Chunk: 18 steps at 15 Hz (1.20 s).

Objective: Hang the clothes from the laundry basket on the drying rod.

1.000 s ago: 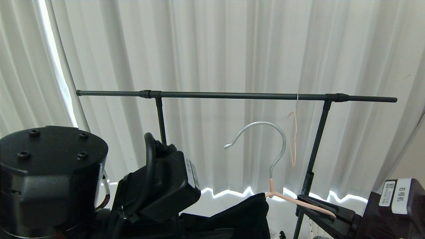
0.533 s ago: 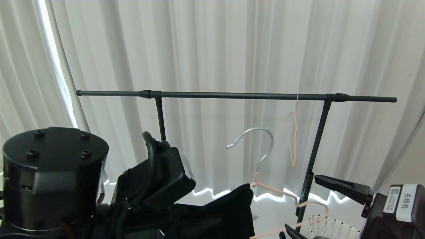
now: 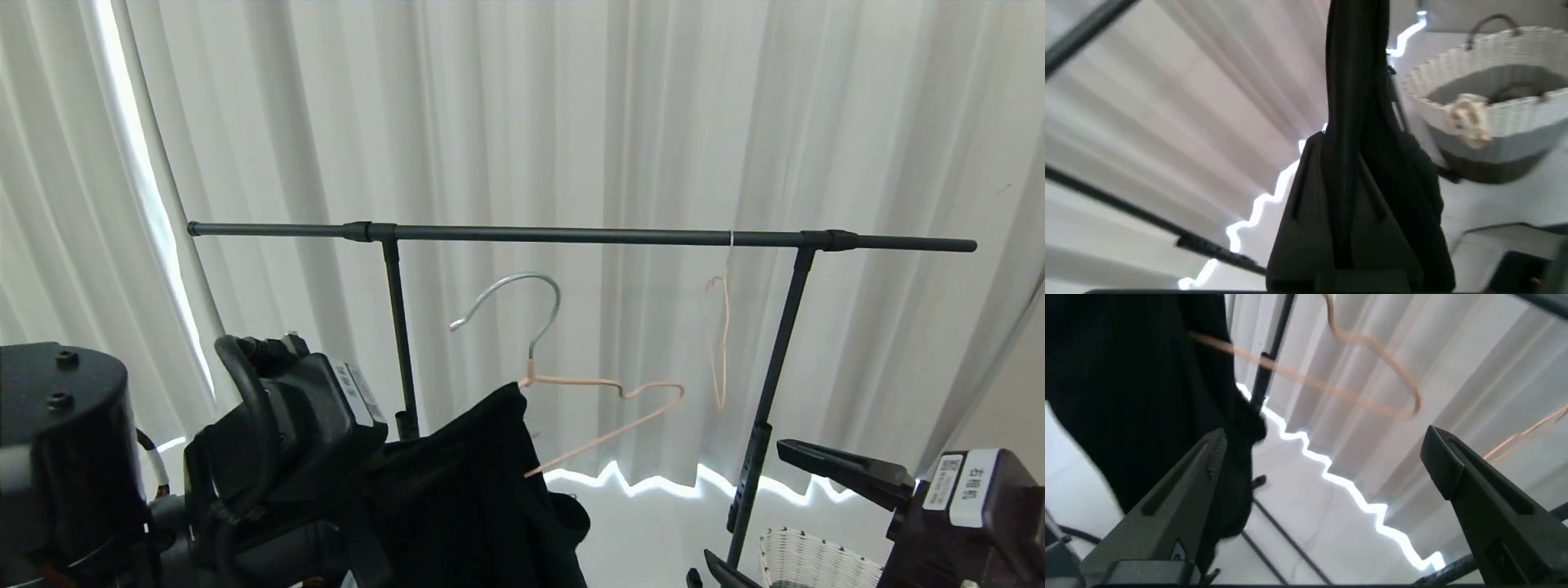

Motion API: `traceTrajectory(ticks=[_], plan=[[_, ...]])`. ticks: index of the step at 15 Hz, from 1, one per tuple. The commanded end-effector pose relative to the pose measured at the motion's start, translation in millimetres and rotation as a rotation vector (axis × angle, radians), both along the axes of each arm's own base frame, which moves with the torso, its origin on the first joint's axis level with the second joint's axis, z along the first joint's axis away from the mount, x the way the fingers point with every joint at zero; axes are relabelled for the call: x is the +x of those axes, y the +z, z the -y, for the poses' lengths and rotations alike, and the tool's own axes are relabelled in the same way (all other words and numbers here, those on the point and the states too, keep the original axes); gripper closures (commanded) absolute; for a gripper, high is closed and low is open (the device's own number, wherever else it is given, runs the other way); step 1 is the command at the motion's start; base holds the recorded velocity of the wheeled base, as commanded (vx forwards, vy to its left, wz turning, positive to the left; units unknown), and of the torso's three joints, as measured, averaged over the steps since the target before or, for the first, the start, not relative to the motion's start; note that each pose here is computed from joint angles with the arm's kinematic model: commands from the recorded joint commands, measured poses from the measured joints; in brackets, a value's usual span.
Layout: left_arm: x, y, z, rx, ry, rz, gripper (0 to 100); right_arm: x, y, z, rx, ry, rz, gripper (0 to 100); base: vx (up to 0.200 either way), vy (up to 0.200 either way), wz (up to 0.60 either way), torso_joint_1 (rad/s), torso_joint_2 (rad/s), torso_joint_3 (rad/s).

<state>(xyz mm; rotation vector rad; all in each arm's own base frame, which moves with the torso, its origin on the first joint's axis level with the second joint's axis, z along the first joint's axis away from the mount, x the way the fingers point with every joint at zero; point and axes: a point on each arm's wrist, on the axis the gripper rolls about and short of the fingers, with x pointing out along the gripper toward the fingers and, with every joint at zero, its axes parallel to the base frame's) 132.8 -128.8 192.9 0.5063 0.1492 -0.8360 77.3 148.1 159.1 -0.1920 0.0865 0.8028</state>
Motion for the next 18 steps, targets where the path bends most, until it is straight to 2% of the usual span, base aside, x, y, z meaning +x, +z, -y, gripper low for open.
traceTrajectory(ticks=[1, 2, 3, 5, 6, 9, 11, 15, 18], plan=[[3.4, 6.0, -7.8, -0.019, 0.044, 0.025, 100, 2.8, -5.8, -5.3, -0.005, -0.008, -0.043, 0, 0.0, 0.0, 0.0, 0.0, 0.0, 0.0], [6.0, 13.8, -7.4, -0.038, 0.052, 0.044, 100, 5.5, -8.8, -11.1, 0.012, -0.018, -0.089, 0, 0.0, 0.0, 0.0, 0.0, 0.0, 0.0], [7.4, 22.4, -6.2, -0.062, 0.053, 0.064, 100, 9.7, -6.6, -20.6, 0.06, -0.029, -0.138, 0, 0.0, 0.0, 0.0, 0.0, 0.0, 0.0], [10.0, 39.1, -3.9, -0.108, 0.055, 0.1, 100, 24.2, 8.3, -51.6, 0.208, -0.053, -0.232, 0, 0.0, 0.0, 0.0, 0.0, 0.0, 0.0], [10.6, 43.9, -3.3, -0.12, 0.055, 0.113, 100, 33.4, 9.2, -64.4, 0.231, -0.074, -0.267, 0, 0.0, 0.0, 0.0, 0.0, 0.0, 0.0], [10.8, 45.3, -3.2, -0.123, 0.054, 0.116, 100, 68.8, 3.1, -96.9, 0.242, -0.142, -0.303, 0, 0.0, 0.0, 0.0, 0.0, 0.0, 0.0], [10.7, 45.4, -2.5, -0.123, 0.051, 0.116, 100, 75.2, -4.9, -110.9, 0.227, -0.144, -0.317, 0, 0.0, 0.0, 0.0, 0.0, 0.0, 0.0], [11.0, 48.5, -2.1, -0.131, 0.049, 0.123, 100, 65.8, -12.5, -115.7, 0.193, -0.116, -0.33, 0, 0.0, 0.0, 0.0, 0.0, 0.0, 0.0], [10.8, 48.8, -2.4, -0.131, 0.049, 0.126, 100, 59.2, -27.1, -109.8, 0.104, -0.109, -0.326, 0, 0.0, 0.0, 0.0, 0.0, 0.0, 0.0]])
